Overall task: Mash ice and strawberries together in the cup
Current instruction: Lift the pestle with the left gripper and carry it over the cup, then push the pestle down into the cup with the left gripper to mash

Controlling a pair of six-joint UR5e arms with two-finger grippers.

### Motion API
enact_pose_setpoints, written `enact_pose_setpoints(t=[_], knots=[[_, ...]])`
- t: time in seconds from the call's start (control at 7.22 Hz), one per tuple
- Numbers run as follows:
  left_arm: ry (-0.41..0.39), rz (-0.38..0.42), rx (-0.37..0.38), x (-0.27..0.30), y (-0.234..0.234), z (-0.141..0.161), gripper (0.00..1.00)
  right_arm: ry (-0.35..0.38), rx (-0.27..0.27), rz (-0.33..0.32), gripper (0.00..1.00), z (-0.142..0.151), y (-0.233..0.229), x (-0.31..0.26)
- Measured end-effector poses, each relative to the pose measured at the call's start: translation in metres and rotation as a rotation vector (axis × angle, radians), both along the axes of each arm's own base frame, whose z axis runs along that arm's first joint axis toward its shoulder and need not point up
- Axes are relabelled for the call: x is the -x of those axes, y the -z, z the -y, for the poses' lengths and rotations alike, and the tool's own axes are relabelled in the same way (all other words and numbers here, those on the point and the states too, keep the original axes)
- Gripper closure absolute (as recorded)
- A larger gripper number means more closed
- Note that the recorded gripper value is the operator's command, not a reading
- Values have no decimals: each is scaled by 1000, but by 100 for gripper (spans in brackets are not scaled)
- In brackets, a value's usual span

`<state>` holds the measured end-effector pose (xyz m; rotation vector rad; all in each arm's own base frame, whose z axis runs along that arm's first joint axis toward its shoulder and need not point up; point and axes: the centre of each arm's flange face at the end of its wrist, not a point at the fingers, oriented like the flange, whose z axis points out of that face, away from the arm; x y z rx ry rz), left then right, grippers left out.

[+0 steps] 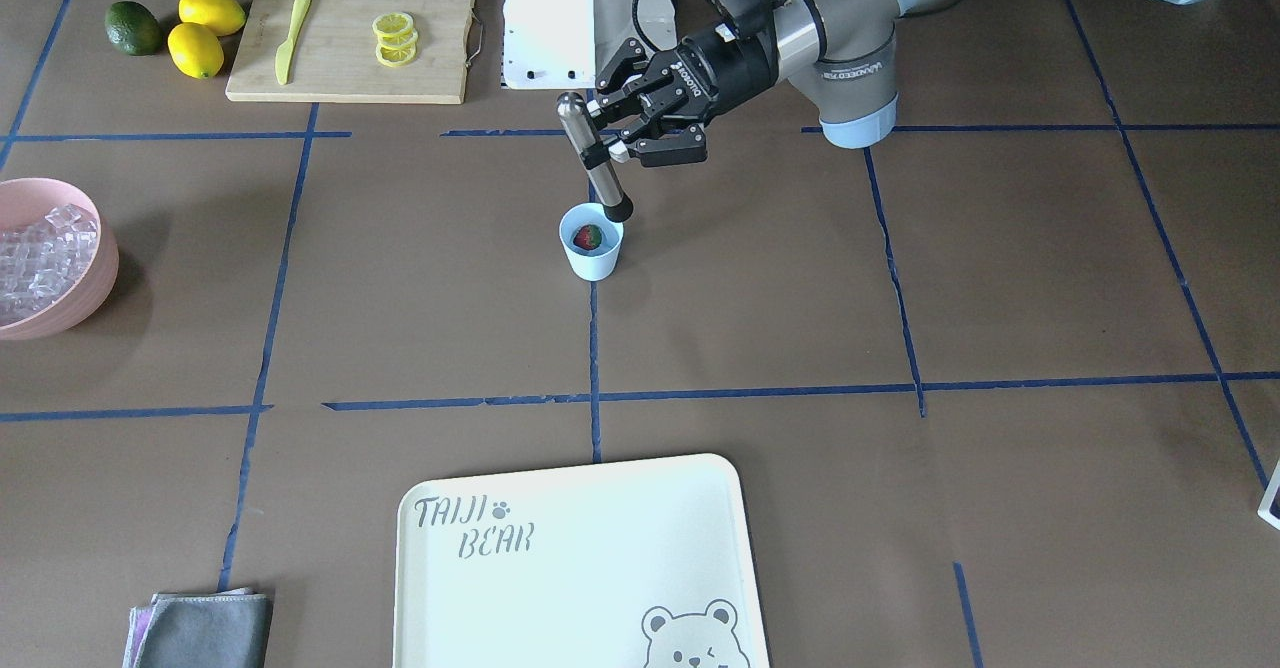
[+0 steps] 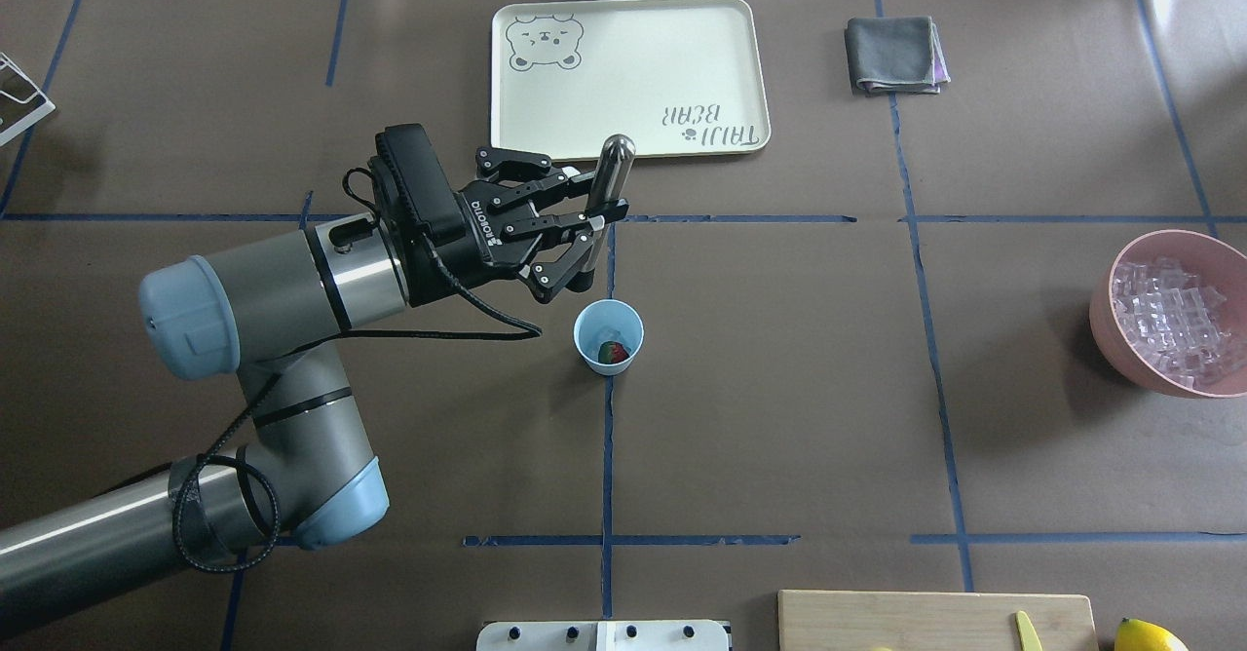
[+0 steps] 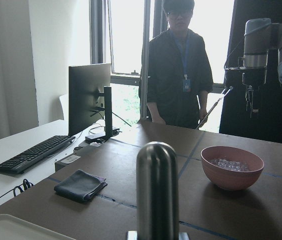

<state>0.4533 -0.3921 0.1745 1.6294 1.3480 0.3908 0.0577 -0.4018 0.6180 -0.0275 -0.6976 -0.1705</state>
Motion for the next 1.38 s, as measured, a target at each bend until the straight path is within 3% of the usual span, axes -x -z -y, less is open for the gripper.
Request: enact_pose_setpoints(t=[0.69,1.38], knots=[[45,-33,-32,-41,-41,-19,100,1,-5,0,0,2,1,0],[64,-7,11,-82,-60,-35,100,1,-4,0,0,2,1,0]])
